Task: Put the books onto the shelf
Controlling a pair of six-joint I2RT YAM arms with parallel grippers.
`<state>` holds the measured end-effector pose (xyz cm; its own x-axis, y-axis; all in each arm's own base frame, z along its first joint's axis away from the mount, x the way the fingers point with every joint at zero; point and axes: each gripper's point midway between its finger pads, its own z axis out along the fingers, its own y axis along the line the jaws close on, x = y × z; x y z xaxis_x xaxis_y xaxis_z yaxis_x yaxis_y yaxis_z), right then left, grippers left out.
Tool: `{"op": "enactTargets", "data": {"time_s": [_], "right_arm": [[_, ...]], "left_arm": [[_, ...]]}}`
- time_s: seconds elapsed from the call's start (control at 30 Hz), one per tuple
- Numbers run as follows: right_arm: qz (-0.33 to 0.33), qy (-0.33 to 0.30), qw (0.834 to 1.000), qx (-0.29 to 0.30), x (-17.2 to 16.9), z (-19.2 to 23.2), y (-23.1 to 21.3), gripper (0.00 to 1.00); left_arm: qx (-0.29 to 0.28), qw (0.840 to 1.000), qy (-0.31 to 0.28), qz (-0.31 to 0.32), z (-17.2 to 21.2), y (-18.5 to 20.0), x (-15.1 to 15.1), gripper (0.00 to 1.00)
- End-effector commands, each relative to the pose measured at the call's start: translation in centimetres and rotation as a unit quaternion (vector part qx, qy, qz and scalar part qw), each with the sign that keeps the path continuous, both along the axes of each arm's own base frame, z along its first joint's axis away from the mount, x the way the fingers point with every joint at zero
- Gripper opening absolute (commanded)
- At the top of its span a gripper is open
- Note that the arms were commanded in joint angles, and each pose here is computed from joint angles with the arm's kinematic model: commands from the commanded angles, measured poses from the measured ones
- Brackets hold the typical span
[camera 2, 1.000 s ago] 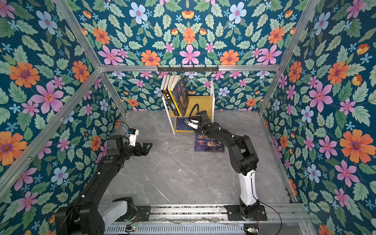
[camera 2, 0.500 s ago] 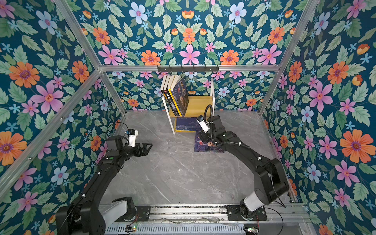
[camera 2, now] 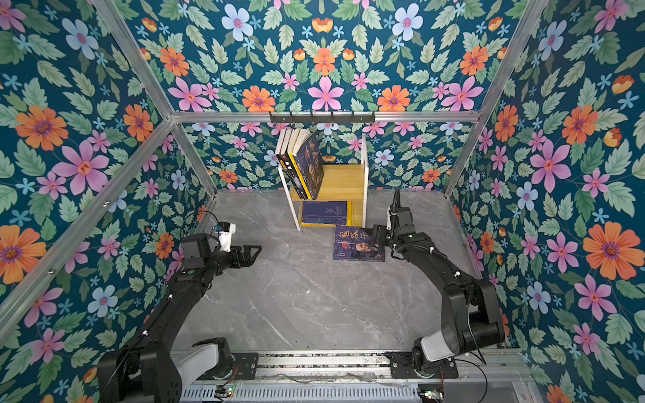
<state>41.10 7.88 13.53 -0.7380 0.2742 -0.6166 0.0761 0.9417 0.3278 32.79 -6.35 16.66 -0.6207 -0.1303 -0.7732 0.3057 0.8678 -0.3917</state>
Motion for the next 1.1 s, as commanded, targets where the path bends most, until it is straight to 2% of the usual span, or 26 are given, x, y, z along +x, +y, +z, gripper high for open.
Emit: {"op": "enactTargets", "data": {"time_s": [0.0,0.07,0.1,0.17,0.23,0.27,0.3,0.4,0.57,0.7,0.93,1.07], "right_arm": [[-0.054,0.012,0.993,0.105,1.8,0.1,-0.8,0.72],[-0.068,0.015,0.988,0.138,3.4,0.0,-1.6,0.66],[-0.068,0.013,0.986,0.151,4.2,0.4,-1.7,0.59],[-0.068,0.032,0.982,0.175,6.1,-0.9,-1.8,0.41],[-0.065,0.038,0.976,0.205,8.1,-0.9,-1.7,0.13],[-0.067,0.043,0.973,0.216,8.8,-1.2,-1.7,0.04],[-0.067,0.051,0.971,0.225,9.7,-1.5,-1.5,0.00],[-0.082,0.084,0.964,0.240,11.8,-3.2,-1.3,0.00],[-0.120,0.159,0.942,0.271,13.4,-7.3,0.1,0.00],[-0.113,0.183,0.944,0.251,13.7,-8.7,2.1,0.00],[-0.113,0.235,0.937,0.233,11.6,-12.2,3.9,0.00],[-0.111,0.244,0.934,0.236,9.9,-13.2,4.1,0.00]], "left_arm": [[-0.003,1.000,-0.014,0.001,0.7,0.0,0.2,1.00],[-0.002,1.000,-0.013,0.002,0.7,0.1,0.2,1.00],[-0.001,1.000,-0.013,0.004,0.6,0.2,0.3,1.00],[-0.002,1.000,-0.011,0.004,0.6,0.2,0.3,1.00],[-0.006,1.000,-0.013,0.002,0.6,0.0,0.2,1.00],[-0.005,1.000,-0.015,0.002,0.7,0.0,0.2,1.00],[-0.004,1.000,-0.015,0.004,0.6,0.1,0.2,1.00],[0.004,1.000,-0.013,0.008,0.5,0.4,0.3,1.00],[0.007,1.000,-0.017,0.010,0.8,0.5,0.3,1.00],[0.011,1.000,-0.015,0.012,0.8,0.6,0.4,1.00],[0.013,1.000,-0.017,0.012,0.8,0.5,0.4,1.00],[0.009,1.000,-0.022,0.009,1.0,0.4,0.3,1.00]]}}
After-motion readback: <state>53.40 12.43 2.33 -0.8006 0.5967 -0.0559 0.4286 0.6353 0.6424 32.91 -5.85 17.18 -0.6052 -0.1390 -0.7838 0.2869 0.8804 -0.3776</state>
